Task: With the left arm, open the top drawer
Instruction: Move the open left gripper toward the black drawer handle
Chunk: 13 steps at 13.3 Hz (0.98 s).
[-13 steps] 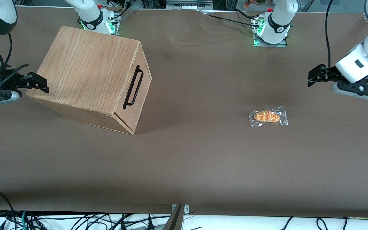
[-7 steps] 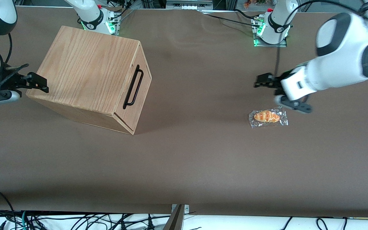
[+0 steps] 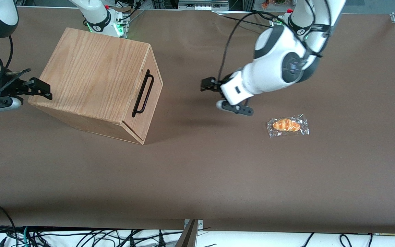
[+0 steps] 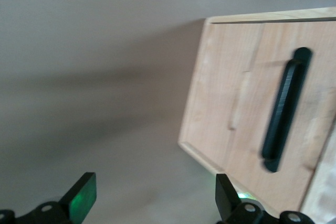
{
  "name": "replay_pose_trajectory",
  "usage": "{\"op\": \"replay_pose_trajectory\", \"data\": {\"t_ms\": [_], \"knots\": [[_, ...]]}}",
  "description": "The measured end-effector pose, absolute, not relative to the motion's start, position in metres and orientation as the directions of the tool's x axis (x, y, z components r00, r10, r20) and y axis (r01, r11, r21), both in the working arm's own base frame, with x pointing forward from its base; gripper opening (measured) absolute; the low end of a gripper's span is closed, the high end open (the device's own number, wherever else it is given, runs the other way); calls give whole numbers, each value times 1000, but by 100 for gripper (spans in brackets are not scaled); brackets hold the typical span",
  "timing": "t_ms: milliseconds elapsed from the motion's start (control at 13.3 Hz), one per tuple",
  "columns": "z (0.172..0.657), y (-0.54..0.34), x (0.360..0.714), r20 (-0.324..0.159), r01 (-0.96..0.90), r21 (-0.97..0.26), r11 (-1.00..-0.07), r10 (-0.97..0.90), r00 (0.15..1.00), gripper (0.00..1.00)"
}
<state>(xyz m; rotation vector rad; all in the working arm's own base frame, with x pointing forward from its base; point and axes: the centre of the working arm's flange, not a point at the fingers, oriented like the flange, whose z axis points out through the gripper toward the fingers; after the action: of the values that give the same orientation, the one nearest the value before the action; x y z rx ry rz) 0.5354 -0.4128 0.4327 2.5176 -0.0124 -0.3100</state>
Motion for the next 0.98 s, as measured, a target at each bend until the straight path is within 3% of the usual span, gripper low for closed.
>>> {"op": "replay_pose_trajectory", "data": {"t_ms": [150, 526, 751, 977], "knots": [[423, -446, 522, -234, 101, 617, -780, -60, 970, 100], [415, -538, 473, -218, 113, 645, -756, -40, 975, 100], [403, -564, 467, -211, 105, 654, -749, -47, 976, 100], [377, -581, 463, -167, 54, 631, -774, -67, 984, 100]]}}
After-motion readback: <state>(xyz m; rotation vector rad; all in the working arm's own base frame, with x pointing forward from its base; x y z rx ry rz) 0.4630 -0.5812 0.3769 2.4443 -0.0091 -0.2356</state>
